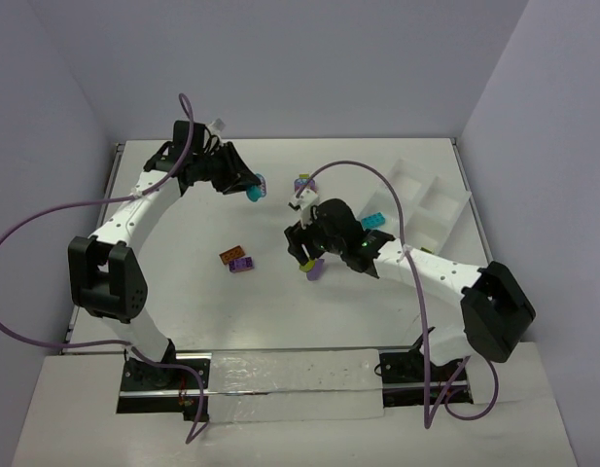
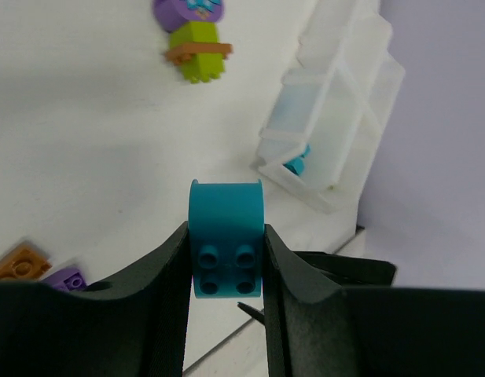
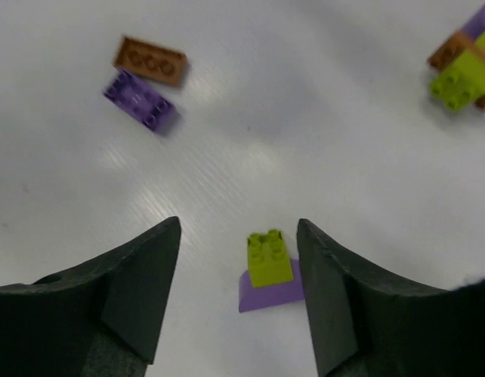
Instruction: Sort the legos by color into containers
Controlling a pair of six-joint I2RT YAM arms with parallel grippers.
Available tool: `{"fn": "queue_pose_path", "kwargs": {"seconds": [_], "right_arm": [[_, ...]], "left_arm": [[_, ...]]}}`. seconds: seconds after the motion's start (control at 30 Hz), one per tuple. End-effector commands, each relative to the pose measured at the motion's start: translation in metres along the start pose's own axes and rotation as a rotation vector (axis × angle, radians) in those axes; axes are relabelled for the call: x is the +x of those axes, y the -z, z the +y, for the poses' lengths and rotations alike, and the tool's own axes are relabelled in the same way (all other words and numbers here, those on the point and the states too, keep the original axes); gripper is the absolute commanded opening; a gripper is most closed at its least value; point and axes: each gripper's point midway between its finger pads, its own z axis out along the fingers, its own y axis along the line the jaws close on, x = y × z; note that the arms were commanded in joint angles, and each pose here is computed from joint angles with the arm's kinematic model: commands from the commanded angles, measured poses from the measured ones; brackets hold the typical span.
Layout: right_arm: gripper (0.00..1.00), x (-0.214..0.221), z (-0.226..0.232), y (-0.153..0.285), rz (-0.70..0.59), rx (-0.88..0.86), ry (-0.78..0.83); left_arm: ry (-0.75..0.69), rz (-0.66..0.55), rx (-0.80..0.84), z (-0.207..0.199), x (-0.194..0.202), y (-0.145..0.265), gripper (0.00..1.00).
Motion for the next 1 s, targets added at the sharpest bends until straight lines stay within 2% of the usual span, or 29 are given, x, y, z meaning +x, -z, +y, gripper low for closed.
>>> {"fn": "queue_pose_path", "kwargs": {"seconds": [0.0, 0.1, 0.23, 0.37, 0.53, 0.57, 0.97], "right_arm": [[0.64, -0.103, 0.008, 0.035, -0.233, -0.077, -0.042], [0.60, -0.137, 0.007, 0.048, -0.255, -0.138, -0.182], [0.70, -0.149, 0.009, 0.053, -0.192, -0.277, -0.268], [0.73, -0.163, 0.011, 0.059, -0.228, -0.385, -0.353], [0.75, -0.176, 0.018, 0.068, -0.282, -0.525, -0.454], [0.75, -0.186, 0.019, 0.072, -0.328, -0.550, -0.446], [0.75, -0.194, 0.023, 0.060, -0.350, -0.715, -0.530]], "left_arm": [[-0.172, 0.005, 0.281, -0.054, 0.002, 0.028, 0.00], [-0.208, 0.009, 0.372, -0.070, 0.008, 0.043, 0.00], [-0.234, -0.016, 0.500, -0.089, 0.007, 0.065, 0.00], [-0.191, 0.042, 0.602, -0.097, 0.012, 0.070, 0.00], [-0.218, 0.010, 0.739, -0.112, 0.013, 0.087, 0.00], [-0.203, 0.020, 0.754, -0.114, 0.014, 0.089, 0.00], [-0.219, 0.026, 0.828, -0.126, 0.015, 0.101, 0.00]]}}
